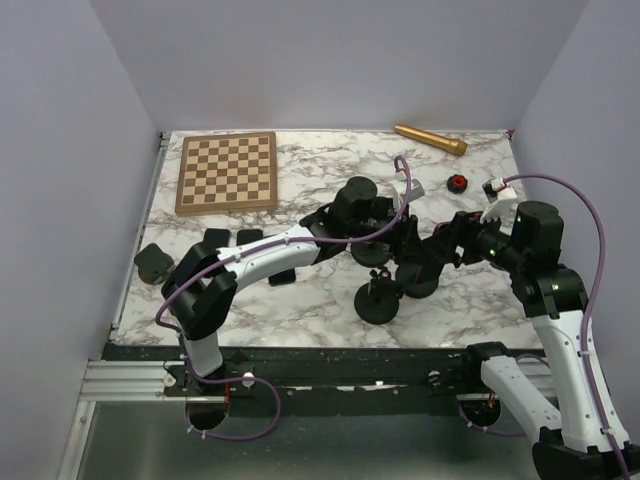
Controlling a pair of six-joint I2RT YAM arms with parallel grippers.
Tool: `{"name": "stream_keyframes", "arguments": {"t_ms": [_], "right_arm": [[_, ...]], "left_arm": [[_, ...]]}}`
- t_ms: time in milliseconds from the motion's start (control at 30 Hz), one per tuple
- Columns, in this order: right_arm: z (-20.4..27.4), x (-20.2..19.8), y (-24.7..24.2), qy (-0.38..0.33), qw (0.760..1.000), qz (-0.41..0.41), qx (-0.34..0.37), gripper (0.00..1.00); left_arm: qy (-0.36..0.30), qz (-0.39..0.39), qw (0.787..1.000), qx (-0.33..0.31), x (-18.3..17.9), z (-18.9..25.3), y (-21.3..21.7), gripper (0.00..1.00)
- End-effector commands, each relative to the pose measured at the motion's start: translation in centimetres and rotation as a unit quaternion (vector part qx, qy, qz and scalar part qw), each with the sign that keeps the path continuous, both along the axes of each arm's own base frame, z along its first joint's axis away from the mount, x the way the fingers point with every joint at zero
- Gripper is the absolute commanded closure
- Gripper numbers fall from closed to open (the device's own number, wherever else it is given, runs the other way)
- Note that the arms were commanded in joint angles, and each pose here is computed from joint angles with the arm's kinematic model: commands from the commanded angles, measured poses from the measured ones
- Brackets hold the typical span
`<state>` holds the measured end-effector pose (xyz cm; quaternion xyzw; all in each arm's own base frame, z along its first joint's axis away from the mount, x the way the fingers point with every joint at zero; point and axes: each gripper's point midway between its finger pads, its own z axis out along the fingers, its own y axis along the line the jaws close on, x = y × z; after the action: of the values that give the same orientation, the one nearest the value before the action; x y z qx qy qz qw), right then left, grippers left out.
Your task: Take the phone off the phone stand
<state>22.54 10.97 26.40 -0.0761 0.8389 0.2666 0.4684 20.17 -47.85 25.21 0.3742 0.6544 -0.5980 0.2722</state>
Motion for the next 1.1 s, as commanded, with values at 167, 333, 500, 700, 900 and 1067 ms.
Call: {"name": "stream_keyframes", "arguments": {"t_ms": [167,333,500,700,900,1067], "right_arm": [[5.3,-2.9,2.6,-0.005,0.996,0.057,0.068,0.99],[7.2,-3.3,3.1,-0.017,0.994,0.067,0.085,0.99],[9.1,-3.1,3.6,-0.031,0.991,0.083,0.1,0.99],[10.3,-1.8,4.8,-0.027,0.986,0.108,0.127,0.99],[10.6,0.3,6.0,-0.017,0.98,0.121,0.159,0.99],[10.5,1.7,8.8,-0.002,0.978,0.13,0.165,0.99]], "left_arm": [[-0.052,0.052,0.997,-0.014,0.4,3.4,1.7,0.35],[-0.074,0.094,0.993,-0.01,0.7,5.4,4.1,0.22],[-0.125,0.148,0.981,-0.024,0.7,9.6,8.5,0.16],[-0.196,0.316,0.928,0.012,3.1,13.5,18.1,0.1],[-0.292,0.512,0.807,0.037,4.1,17.6,30.4,0.02],[-0.38,0.6,0.702,0.052,3.3,20.6,37.5,0.01]]}}
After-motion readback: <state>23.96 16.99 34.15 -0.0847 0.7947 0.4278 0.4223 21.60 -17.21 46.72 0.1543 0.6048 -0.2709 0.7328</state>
